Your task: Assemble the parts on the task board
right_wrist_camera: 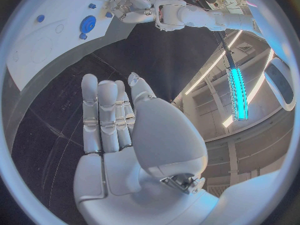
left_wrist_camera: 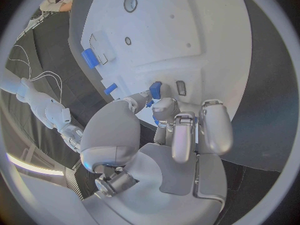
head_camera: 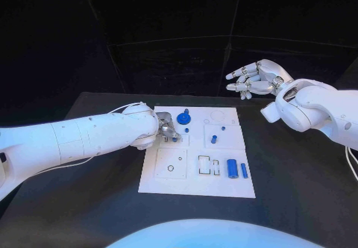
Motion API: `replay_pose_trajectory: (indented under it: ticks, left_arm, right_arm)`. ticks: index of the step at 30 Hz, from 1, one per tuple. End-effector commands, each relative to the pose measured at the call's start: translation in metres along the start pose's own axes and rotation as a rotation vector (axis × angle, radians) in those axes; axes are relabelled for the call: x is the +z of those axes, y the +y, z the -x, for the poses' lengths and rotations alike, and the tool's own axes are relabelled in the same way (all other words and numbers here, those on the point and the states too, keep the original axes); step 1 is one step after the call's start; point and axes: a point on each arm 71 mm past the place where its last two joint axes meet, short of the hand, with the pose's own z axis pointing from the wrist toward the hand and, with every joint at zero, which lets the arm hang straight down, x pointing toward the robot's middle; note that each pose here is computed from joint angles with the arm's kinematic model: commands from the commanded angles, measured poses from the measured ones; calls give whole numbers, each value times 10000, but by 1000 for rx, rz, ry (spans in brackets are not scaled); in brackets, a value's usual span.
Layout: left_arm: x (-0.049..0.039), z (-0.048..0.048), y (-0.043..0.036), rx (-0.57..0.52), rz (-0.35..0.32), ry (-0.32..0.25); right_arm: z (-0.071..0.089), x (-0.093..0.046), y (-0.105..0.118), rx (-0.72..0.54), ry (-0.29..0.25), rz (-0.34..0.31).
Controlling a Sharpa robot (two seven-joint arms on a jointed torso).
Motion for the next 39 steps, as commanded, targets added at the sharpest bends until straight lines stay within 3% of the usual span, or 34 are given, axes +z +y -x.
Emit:
replay_pose_trajectory:
  ticks: [1,16,26,32,39]
  left_arm:
    - [8,-60,5,6,4,41]
    - [3,-10,58,-21,13,-4]
    - [-72,85,49,-57,-5,-30]
    - [-177,325,39,-58,-17,-25]
    - [-259,760,111,-11,13,-1]
  right_arm:
    - [-1,3,23,2,5,12]
    - [3,5,22,1,3,13]
    - [12,11,14,-1,0,13]
    - [30,10,0,-3,-5,10]
    - [38,21,-10,-4,-7,8]
